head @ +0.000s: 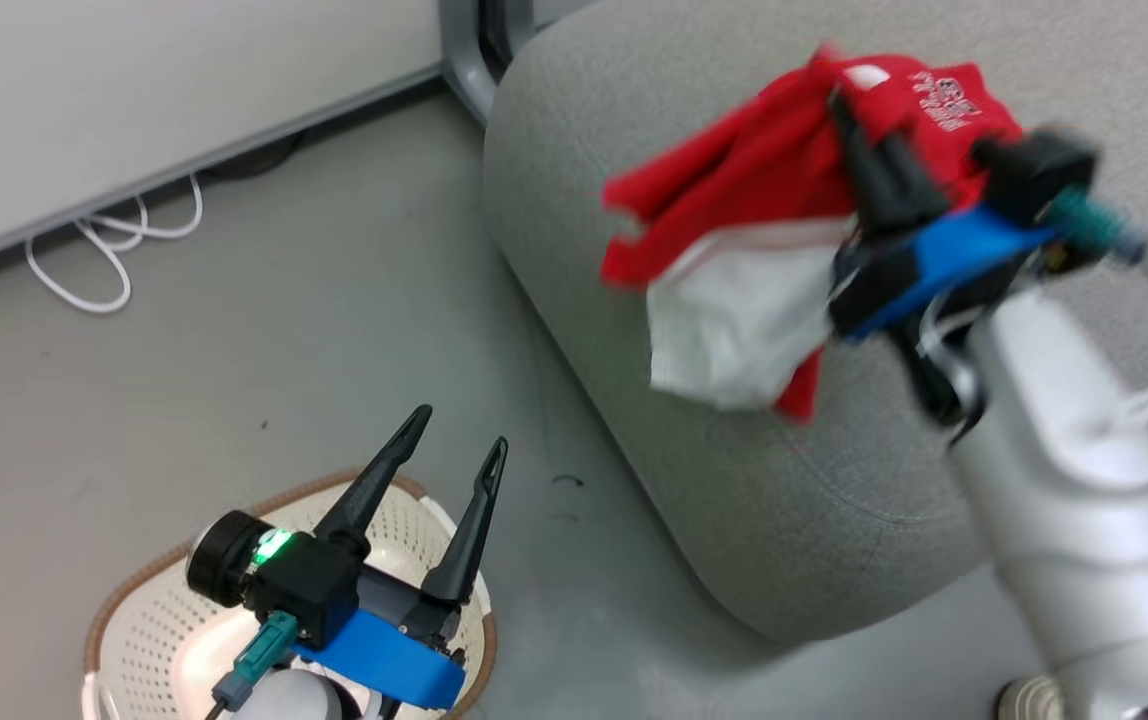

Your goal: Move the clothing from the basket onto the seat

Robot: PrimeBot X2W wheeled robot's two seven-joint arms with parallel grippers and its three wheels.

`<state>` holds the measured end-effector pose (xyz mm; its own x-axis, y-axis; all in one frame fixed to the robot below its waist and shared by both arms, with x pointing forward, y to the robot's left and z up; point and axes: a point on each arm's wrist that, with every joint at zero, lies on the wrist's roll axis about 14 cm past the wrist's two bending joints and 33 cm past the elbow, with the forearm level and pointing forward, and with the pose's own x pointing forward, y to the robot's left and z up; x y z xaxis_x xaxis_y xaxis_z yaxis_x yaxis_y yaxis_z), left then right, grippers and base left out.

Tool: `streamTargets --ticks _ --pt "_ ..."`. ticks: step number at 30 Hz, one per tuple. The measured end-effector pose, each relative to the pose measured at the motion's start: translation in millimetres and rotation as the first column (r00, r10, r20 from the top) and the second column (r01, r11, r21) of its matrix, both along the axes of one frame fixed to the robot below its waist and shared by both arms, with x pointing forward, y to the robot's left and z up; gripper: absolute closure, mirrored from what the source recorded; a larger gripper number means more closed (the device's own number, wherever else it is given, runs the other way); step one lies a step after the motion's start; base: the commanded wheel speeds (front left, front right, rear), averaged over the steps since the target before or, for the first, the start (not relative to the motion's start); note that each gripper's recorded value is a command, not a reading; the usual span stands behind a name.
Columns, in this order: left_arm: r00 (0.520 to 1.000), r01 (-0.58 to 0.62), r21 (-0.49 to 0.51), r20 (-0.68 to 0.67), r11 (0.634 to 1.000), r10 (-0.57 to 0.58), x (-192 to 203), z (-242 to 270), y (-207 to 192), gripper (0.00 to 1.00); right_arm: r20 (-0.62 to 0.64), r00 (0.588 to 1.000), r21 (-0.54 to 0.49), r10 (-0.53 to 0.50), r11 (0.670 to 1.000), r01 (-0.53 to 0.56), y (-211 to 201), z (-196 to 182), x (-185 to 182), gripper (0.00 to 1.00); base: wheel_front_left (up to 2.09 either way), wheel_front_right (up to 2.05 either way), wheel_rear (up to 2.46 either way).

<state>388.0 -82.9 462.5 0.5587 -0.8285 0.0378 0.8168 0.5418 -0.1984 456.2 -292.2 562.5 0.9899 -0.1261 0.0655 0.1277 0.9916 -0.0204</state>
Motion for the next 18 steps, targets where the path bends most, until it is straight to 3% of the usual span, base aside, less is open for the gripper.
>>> streamTargets --ticks 7,14,18 --pt "1.0 0.021 -0.001 -0.022 1.0 -0.021 12 -20 3 0.0 0.106 0.991 -0.092 -0.077 0.992 0.087 -60 80 46 1.0 0.0 0.0 0.0" --pt "0.998 0.042 -0.015 -0.045 0.999 -0.043 22 -41 7 0.0 0.152 0.966 -0.131 -0.209 0.965 0.229 -126 115 68 1.0 0.0 0.0 0.0" --pt "0.998 0.039 -0.019 -0.053 0.999 -0.04 29 -53 13 0.0 0.158 0.948 -0.104 -0.277 0.95 0.295 -154 107 79 1.0 0.0 0.0 0.0"
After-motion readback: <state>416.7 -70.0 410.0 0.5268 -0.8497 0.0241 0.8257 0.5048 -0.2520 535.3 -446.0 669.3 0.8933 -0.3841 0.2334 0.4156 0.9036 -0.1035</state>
